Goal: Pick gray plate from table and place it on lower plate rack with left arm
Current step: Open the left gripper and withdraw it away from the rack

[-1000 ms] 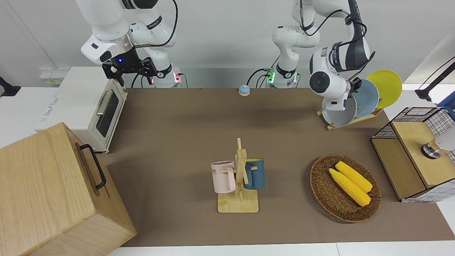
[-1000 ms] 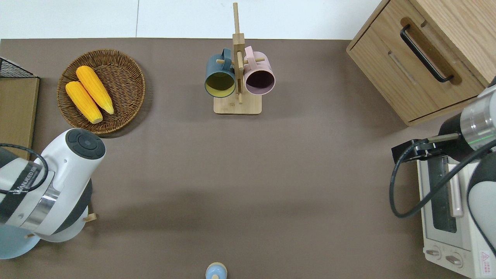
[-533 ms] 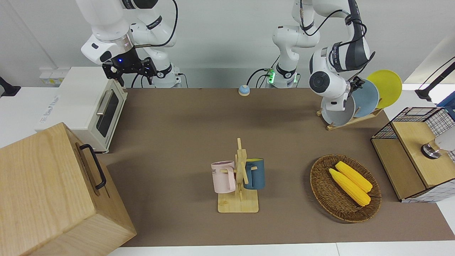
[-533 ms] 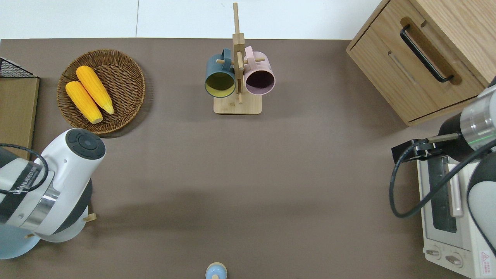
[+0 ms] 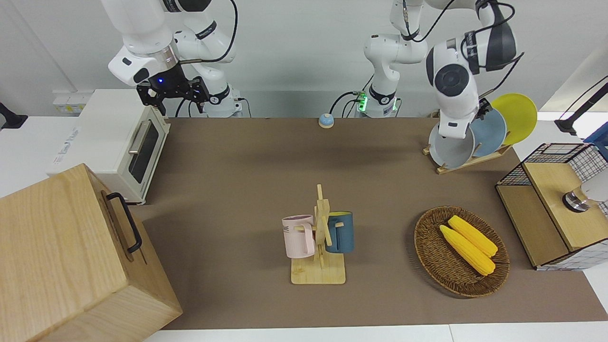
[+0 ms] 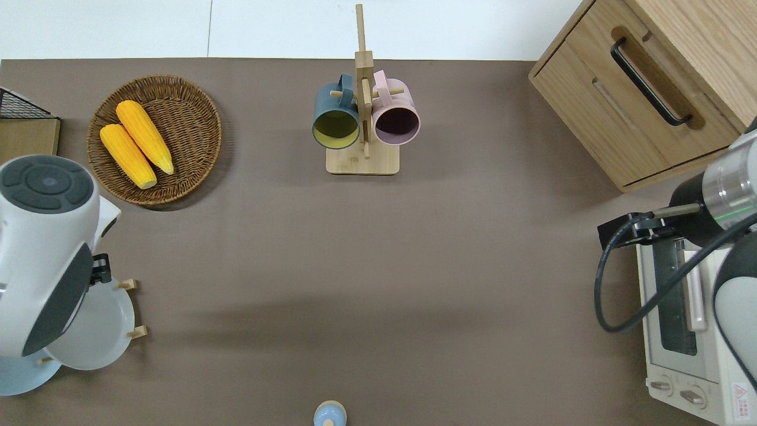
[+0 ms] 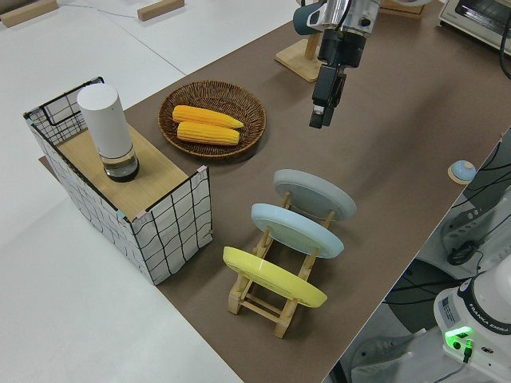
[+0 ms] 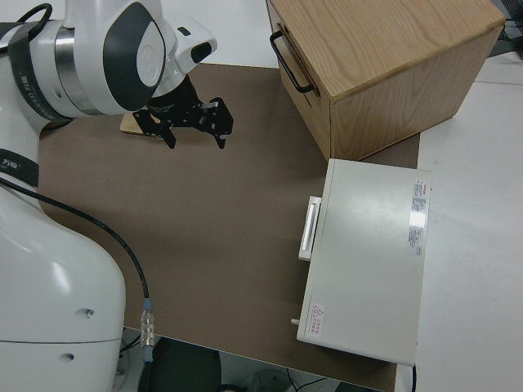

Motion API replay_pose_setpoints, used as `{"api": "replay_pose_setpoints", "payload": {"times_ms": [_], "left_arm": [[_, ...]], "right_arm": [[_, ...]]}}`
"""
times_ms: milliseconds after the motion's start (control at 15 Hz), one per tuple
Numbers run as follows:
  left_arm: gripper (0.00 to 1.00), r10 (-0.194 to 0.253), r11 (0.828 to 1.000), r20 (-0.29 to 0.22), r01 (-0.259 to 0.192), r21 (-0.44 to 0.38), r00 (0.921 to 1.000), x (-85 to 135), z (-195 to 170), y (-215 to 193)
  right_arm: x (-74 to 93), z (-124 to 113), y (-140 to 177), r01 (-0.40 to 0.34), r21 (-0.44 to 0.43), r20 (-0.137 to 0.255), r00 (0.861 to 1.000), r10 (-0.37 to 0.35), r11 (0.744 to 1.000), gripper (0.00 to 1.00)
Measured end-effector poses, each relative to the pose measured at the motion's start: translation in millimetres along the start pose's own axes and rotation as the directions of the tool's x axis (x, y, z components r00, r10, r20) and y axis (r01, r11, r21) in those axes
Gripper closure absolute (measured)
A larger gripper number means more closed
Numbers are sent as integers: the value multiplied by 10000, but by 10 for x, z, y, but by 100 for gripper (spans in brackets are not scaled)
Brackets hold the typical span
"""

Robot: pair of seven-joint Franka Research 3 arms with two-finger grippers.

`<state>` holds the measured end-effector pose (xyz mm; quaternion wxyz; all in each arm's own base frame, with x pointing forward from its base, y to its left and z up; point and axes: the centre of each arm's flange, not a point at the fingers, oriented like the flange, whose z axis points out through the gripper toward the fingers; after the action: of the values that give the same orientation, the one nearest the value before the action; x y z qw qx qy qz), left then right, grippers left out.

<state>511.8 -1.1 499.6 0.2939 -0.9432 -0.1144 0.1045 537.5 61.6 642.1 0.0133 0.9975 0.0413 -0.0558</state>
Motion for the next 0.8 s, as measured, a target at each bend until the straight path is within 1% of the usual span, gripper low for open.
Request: {"api": "replay_pose_setpoints", "payload": {"times_ms": [133,200,267,333,467,533,600,733,800], "left_arm": [[0,5,9943,71,3,-1066,10000,-19,-145,17],[0,19,9851,41,-12,-1722,10000,-19,-215,58],[0,75,9701,4,-72,-2425,10000,-18,-286,106],[0,216,9495,-36,-216,-3131,9998,-19,-364,142],[0,725,9059,-254,-765,-4165,9970,-16,-507,135],[0,967,8804,-419,-1051,-4625,9944,-13,-588,102],[0,1167,8512,-656,-1338,-5075,9910,-4,-684,37],[0,1446,8102,-1144,-1840,-5565,9829,26,-806,-115],[0,1558,7978,-1391,-2076,-5660,9779,37,-855,-178]], "right_arm": [[0,0,0,0,0,0,10000,0,10000,1],[0,0,0,0,0,0,10000,0,10000,1],[0,0,0,0,0,0,10000,0,10000,1],[0,0,0,0,0,0,10000,0,10000,1],[0,0,0,0,0,0,10000,0,10000,1],[0,0,0,0,0,0,10000,0,10000,1],[0,0,0,0,0,0,10000,0,10000,1],[0,0,0,0,0,0,10000,0,10000,1],[0,0,0,0,0,0,10000,0,10000,1]]}}
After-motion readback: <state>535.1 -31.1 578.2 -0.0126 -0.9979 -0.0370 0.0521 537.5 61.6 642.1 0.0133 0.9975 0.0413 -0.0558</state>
